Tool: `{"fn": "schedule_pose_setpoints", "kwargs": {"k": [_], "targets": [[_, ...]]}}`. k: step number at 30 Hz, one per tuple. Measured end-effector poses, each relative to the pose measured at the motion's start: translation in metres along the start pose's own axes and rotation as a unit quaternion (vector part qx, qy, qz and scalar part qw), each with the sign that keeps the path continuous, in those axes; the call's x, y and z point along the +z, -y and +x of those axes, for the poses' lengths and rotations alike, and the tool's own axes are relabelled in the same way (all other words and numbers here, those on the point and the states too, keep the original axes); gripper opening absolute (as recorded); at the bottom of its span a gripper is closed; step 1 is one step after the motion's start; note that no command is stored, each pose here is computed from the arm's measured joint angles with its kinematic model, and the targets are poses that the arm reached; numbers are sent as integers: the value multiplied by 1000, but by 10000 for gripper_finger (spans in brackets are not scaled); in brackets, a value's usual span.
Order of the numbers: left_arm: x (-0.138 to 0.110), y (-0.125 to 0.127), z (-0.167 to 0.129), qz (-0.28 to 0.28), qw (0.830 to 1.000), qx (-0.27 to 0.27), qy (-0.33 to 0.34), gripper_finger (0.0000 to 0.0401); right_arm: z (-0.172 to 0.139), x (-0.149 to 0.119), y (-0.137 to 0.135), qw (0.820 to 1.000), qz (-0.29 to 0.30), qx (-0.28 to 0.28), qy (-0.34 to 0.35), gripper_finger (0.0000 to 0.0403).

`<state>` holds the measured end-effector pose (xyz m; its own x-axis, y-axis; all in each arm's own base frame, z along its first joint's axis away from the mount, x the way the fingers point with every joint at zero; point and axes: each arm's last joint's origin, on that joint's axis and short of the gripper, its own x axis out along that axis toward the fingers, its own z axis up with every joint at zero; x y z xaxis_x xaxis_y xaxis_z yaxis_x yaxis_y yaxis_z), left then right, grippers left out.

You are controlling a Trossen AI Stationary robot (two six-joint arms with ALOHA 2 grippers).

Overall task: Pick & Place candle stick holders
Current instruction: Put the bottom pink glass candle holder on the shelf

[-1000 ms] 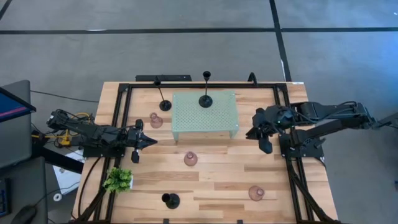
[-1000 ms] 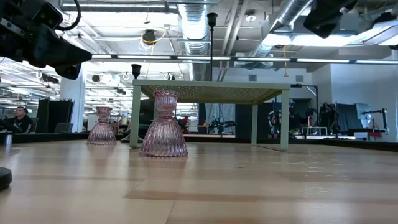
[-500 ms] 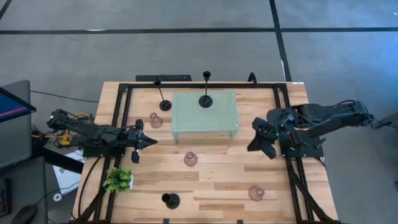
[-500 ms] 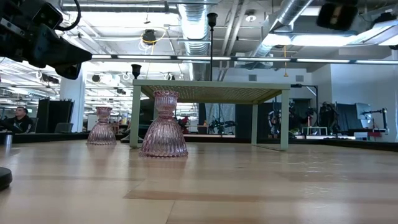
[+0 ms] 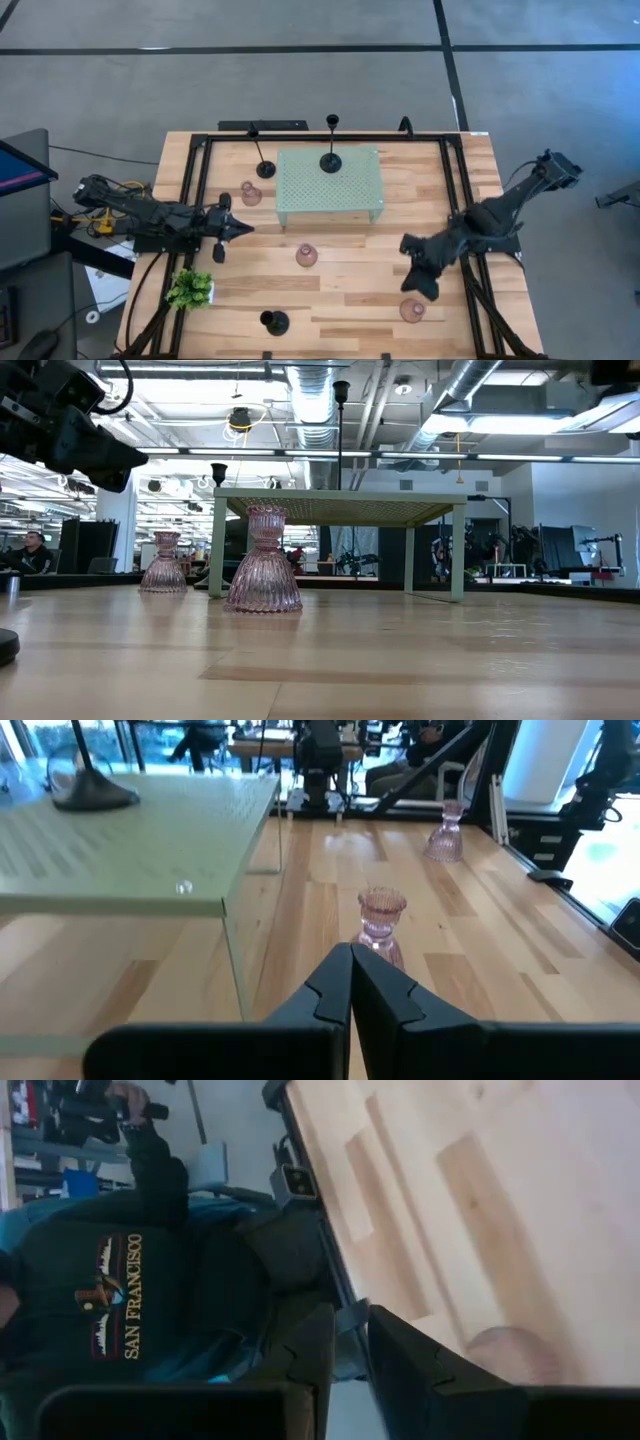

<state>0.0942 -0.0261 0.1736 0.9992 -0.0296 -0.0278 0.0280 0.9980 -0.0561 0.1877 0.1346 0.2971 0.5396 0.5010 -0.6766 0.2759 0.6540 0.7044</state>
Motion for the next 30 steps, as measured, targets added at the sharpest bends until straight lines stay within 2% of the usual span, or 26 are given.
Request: {"fn": "schedule_pose_setpoints", "kwargs": {"k": [14, 17, 22, 30], "targets": [[-14, 3, 11, -46, 996, 11, -79, 8, 50, -51, -8, 986, 125, -76, -74, 58], [-16, 4, 13, -44, 995, 13, -90, 8, 56, -57, -7, 984, 130, -89, -81, 58], [-17, 4, 15, -42, 994, 14, -96, 8, 62, -59, 2, 977, 130, -145, -85, 58], [-18, 5, 16, -41, 994, 14, -98, 8, 53, -60, 18, 961, 128, -227, -90, 58]]}}
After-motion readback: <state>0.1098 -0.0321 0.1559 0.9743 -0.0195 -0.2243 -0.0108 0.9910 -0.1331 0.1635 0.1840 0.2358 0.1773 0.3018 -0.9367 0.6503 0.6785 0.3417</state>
